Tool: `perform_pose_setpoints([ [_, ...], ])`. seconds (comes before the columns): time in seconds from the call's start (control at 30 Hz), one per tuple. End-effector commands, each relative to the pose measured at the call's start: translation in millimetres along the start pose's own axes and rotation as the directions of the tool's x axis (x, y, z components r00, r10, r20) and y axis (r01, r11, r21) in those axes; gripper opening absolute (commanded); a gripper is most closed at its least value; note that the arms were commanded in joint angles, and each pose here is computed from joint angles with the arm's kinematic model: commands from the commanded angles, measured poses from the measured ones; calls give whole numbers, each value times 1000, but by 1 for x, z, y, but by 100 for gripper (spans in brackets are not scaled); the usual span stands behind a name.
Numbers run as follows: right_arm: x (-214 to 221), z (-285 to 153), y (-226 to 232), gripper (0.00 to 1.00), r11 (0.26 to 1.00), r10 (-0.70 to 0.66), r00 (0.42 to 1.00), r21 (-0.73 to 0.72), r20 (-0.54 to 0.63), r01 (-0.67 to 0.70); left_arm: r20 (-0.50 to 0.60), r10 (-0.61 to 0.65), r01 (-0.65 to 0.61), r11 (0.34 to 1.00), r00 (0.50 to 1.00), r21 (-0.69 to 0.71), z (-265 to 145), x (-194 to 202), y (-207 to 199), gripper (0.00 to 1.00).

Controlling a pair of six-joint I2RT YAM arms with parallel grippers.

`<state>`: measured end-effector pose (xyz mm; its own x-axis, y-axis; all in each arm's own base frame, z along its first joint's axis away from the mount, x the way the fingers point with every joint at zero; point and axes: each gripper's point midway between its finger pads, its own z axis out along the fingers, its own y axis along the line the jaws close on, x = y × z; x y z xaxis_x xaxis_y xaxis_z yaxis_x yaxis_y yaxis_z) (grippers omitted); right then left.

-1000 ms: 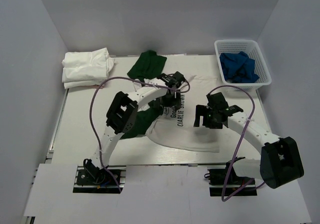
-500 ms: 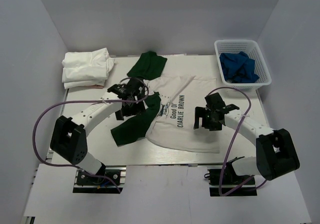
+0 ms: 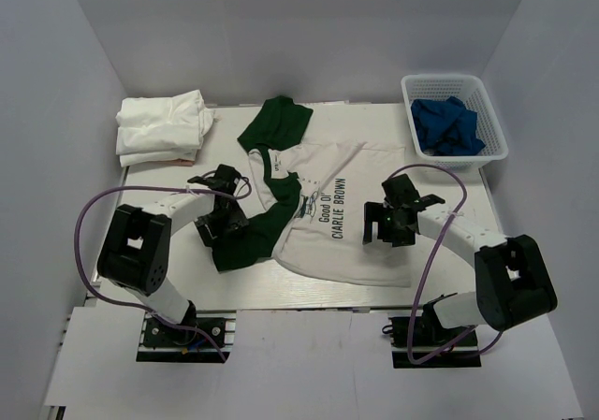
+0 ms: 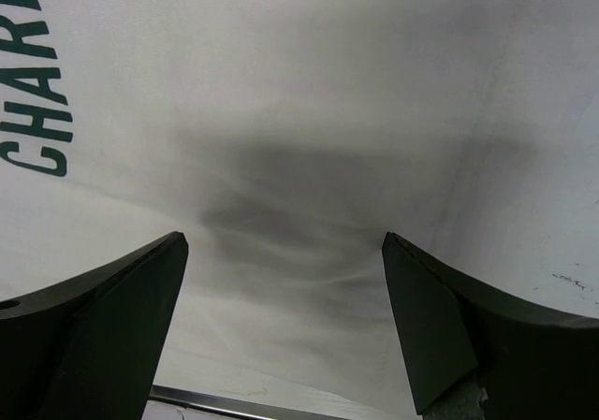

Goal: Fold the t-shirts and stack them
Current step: Flatten out the tshirt

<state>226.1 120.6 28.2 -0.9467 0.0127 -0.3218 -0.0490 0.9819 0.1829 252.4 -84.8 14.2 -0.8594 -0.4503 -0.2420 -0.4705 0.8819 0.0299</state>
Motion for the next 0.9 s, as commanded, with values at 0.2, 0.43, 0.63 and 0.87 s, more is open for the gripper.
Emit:
perform_pose_setpoints([
  [0.2, -5, 9, -2, 90, 1000, 14, 1000, 8, 8, -14, -78, -36, 36, 999, 996, -1, 5, 27, 16, 0],
  [0.43, 12, 29, -10, 90, 999, 37, 997, 34, -62, -35, 11, -318, 315, 935, 948, -164, -85, 53, 94, 0],
  [0.63, 16, 36, -13, 90, 997, 64, 994, 50, -93, -60, -136, -417, 421, 907, 899, 7, -113, 98, 88, 0],
  [0.87, 11, 33, -27, 90, 989, 104, 990, 114, -96, -93, -329, -350, 400, 911, 877, 98, -128, 132, 73, 0],
])
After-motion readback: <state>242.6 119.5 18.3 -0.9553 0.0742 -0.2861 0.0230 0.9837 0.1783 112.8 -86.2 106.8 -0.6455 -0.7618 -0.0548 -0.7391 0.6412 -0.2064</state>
